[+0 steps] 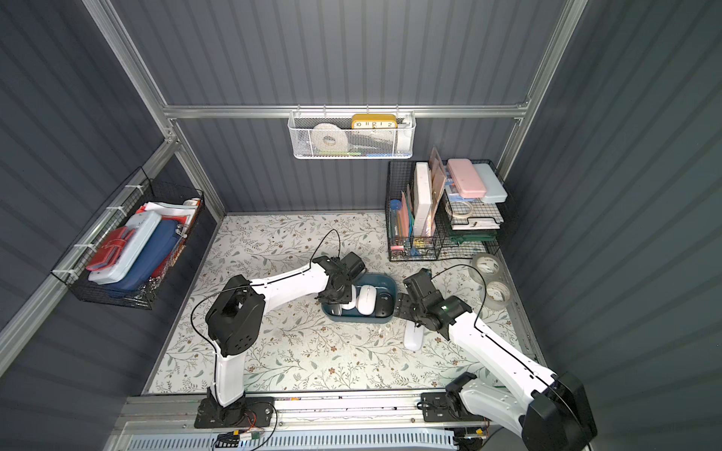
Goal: Take out the mouse from the storage box
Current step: Pick up the mouse from the storage box.
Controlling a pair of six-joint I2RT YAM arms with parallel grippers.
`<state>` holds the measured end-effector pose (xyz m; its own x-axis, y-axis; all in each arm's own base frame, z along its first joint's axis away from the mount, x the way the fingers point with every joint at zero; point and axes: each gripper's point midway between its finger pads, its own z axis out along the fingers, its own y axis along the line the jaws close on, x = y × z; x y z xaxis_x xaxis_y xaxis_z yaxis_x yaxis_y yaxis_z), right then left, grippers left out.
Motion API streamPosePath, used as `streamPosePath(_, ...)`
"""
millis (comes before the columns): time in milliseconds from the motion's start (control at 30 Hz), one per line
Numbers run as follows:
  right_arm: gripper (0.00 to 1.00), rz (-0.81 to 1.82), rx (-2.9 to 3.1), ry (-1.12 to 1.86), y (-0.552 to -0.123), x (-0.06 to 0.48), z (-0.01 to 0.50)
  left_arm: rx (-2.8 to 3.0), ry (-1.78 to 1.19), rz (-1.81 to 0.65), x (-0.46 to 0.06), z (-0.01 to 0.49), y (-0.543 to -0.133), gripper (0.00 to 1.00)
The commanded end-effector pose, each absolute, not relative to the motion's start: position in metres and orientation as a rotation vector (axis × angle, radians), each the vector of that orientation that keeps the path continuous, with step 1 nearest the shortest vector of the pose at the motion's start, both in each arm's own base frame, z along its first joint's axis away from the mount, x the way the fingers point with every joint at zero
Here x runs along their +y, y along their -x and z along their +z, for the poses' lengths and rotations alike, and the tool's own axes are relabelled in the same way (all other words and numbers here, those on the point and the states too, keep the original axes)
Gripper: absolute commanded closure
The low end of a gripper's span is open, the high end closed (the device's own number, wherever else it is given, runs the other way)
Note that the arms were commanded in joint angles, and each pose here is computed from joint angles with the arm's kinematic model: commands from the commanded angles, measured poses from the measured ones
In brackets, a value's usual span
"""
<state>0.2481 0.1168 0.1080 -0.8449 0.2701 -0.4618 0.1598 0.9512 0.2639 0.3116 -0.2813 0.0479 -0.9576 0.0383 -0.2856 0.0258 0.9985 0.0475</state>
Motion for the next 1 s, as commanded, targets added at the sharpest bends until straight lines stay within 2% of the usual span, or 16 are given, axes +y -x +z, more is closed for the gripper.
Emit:
streamPosePath(0,0.2,0.297,2.588,-0.287,-0.249,0.119,0.106,2.862,-0.056,0.124,-0.278,0.044,-0.308,0.62)
streamPosePath(133,0.2,0.301,2.581,-0.287,-0.25,0.119,0.108,2.833,-0.058,0.148,-0.276,0.053,-0.307,0.68)
streamPosePath(367,0.2,0.3,2.586,-0.285,-0.252,0.121,0.108,2.796,-0.061,0.18,-0.273,0.062,-0.307,0.73)
streamPosePath(633,0.19,0.288,2.588,-0.289,-0.253,0.12,0.108,2.827,-0.064,0.242,-0.268,0.048,-0.303,0.67)
streamPosePath(967,0.18,0.272,2.594,-0.296,-0.251,0.117,0.105,2.849,-0.076,0.267,-0.268,0.035,-0.302,0.67)
